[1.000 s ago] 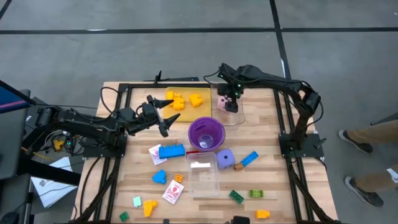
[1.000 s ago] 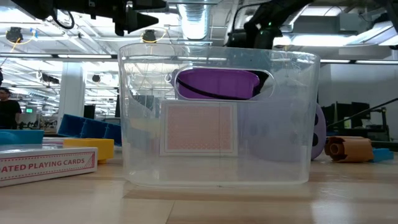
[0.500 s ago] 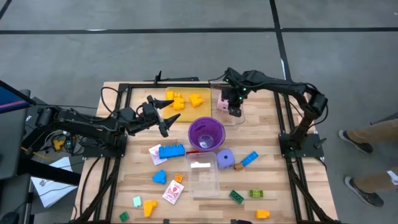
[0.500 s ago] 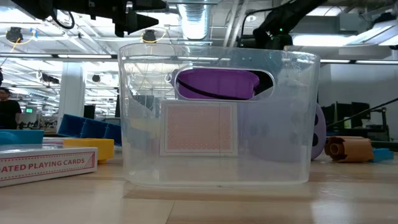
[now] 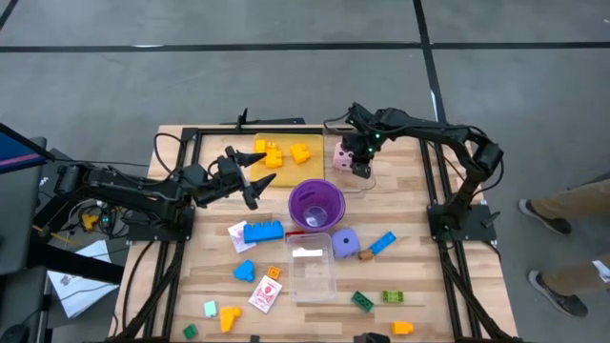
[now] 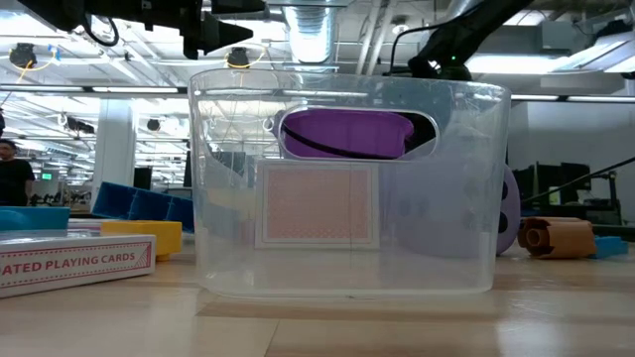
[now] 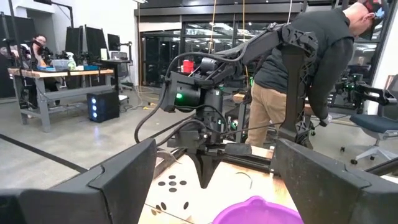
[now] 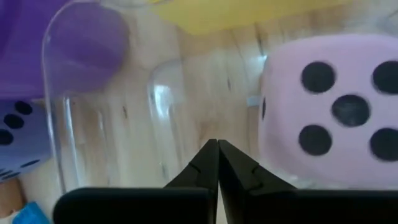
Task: Pick & Place Toys
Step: Put the pink dice into the top transparent bin
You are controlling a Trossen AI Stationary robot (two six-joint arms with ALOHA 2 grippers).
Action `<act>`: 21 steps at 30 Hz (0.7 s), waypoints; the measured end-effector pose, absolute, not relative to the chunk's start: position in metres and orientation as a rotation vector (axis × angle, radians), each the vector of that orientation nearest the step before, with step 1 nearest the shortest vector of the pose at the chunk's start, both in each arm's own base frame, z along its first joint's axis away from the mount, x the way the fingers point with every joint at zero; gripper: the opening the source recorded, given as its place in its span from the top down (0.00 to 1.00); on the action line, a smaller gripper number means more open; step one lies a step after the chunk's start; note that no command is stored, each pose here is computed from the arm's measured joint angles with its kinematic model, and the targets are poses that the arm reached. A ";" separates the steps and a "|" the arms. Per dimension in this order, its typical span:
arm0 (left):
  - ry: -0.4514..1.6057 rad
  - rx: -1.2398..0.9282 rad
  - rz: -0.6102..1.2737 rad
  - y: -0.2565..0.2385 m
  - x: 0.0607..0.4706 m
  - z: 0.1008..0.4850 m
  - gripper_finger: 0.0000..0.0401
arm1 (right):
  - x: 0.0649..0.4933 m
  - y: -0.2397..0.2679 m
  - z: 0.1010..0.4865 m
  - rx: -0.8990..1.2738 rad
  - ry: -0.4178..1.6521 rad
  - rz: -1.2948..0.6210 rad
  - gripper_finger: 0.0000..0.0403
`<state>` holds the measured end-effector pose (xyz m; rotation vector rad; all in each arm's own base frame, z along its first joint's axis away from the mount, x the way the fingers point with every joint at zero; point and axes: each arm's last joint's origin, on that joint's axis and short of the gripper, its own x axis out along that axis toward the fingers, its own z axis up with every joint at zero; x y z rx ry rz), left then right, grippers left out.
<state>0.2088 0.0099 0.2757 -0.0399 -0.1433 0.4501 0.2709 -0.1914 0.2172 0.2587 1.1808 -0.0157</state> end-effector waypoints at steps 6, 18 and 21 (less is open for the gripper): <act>-0.144 -0.041 0.450 0.010 0.209 0.276 0.19 | 0.271 -0.194 0.215 0.234 1.202 -0.061 1.00; -0.144 -0.043 0.450 0.010 0.209 0.276 0.19 | 0.272 -0.202 0.203 0.234 1.248 -0.101 1.00; -0.144 -0.043 0.450 0.010 0.209 0.276 0.19 | 0.271 -0.205 0.199 0.245 1.262 -0.100 1.00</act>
